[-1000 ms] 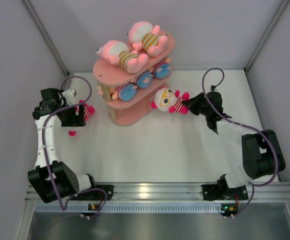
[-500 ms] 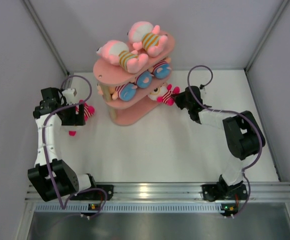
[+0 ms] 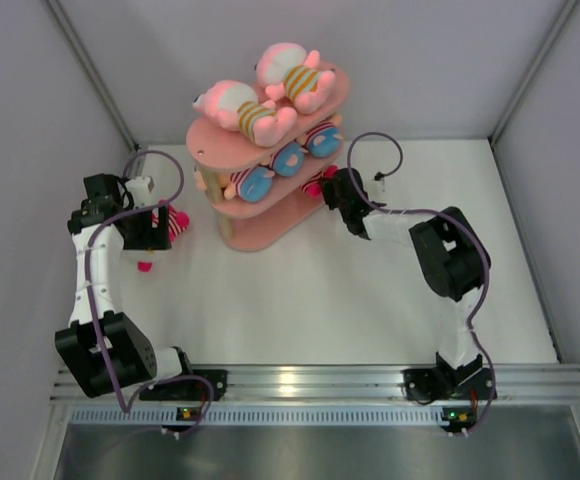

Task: Place and organize the stuffed toys onto the shelf

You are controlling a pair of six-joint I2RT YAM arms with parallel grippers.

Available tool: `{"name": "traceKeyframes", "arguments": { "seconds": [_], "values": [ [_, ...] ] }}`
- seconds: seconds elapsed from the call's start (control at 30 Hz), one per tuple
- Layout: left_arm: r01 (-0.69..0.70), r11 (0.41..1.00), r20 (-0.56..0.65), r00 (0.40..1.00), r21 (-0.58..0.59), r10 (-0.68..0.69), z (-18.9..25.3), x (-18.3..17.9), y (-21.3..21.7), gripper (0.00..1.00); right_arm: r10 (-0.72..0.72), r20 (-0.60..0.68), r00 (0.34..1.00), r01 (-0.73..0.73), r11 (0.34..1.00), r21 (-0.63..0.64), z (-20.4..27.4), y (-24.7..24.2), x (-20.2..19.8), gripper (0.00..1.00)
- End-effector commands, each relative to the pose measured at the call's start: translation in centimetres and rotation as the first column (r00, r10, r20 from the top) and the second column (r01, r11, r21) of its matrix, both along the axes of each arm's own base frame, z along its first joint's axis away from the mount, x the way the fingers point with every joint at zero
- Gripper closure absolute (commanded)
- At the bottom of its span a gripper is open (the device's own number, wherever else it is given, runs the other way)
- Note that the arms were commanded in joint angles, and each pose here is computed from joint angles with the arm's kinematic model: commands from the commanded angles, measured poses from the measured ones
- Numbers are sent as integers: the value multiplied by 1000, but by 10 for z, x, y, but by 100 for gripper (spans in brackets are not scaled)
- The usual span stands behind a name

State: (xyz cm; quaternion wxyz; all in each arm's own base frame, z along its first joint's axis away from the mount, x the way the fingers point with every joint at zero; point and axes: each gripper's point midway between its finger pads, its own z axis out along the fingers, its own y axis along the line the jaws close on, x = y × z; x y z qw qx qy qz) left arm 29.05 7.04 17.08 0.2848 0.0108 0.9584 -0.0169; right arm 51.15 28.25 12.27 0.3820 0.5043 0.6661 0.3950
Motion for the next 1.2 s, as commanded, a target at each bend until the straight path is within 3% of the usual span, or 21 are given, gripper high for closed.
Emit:
{"name": "traceKeyframes", "arguments": {
  "seconds": [0.0, 0.2, 0.3, 0.33, 0.43, 0.7, 0.8, 0.93, 1.17],
  "values": [
    [-11, 1000, 55, 998, 24, 10, 9, 9, 6, 15, -102, -5, 995, 103, 994, 40, 0, -1, 7, 100],
    [-13, 999, 56, 998, 41, 11, 10, 9, 9, 15, -103, 3, 995, 103, 994, -26, 6, -5, 1, 100],
    [-10, 998, 56, 998, 69, 6, 7, 11, 14, 15, -59, 20, 998, 60, 996, -61, 13, -3, -4, 75],
    [-14, 996, 67, 998, 86, 8, 8, 15, 18, 15, -39, 32, 999, 41, 997, -69, 21, -1, -5, 57],
    [-43, 985, 83, 996, 167, 29, 6, 26, 36, 14, -2, 34, 999, 6, 995, -99, 26, 0, -12, 43],
    [-11, 986, -8, 1000, 168, 13, -24, 70, 55, 12, 18, 133, 991, -3, 994, -109, 69, -14, -35, 40],
    [-66, 974, -77, 993, 216, 84, -42, 58, 67, 11, 37, 162, 986, -12, 989, -150, 76, -23, -46, 40],
    [-42, 977, -116, 991, 208, 67, -57, 48, 64, 9, 86, 209, 974, -39, 975, -221, 95, -26, -54, 39],
    [-44, 974, -140, 987, 220, 76, -90, 71, 75, 12, 189, 272, 943, -110, 954, -280, 115, -22, -68, 41]
  ]
}}
